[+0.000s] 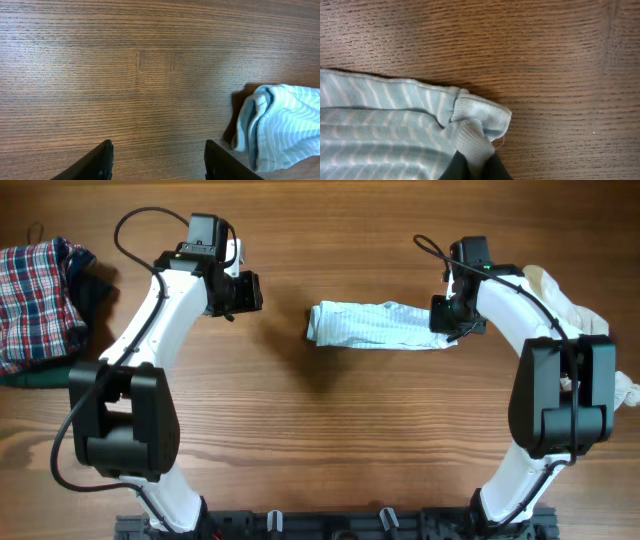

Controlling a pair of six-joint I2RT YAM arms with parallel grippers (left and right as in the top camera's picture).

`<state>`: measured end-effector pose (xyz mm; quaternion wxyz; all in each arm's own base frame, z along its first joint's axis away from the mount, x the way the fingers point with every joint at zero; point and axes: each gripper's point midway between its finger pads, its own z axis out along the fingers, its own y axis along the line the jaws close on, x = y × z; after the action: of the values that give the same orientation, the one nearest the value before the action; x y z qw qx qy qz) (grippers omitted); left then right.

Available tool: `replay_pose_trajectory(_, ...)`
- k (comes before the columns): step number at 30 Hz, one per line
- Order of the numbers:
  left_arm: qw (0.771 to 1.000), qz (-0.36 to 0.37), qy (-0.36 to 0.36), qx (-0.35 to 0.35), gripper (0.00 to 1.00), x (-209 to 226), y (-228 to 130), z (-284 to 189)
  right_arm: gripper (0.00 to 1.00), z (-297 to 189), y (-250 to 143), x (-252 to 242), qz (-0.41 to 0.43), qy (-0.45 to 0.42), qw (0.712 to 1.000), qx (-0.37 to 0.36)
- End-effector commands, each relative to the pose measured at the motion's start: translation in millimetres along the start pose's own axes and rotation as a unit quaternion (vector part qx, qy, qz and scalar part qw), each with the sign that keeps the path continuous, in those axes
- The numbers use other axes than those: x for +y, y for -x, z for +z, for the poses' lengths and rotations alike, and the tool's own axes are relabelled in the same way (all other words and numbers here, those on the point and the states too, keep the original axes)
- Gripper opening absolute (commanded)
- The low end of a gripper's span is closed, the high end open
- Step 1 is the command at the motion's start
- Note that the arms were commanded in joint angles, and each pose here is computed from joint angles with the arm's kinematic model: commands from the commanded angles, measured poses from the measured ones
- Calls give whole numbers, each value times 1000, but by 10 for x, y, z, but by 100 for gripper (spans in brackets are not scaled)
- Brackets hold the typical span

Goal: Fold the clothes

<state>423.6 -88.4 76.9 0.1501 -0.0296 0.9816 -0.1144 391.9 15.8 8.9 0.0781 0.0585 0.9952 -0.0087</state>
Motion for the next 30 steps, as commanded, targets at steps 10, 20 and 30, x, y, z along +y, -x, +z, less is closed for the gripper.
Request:
replay_pose_trajectory(10,1000,0,-5,4,62,2,-34,5,45,66,-189,159,100,50,993,25)
replay_pose_trajectory(20,1000,1,-5,5,62,2,-36,5,4,85,-198,192,68,61,996,23)
replay_pose_trajectory(30,1000,0,-5,5,62,2,-35,5,4,-509,181,77,-17,31,998,-58)
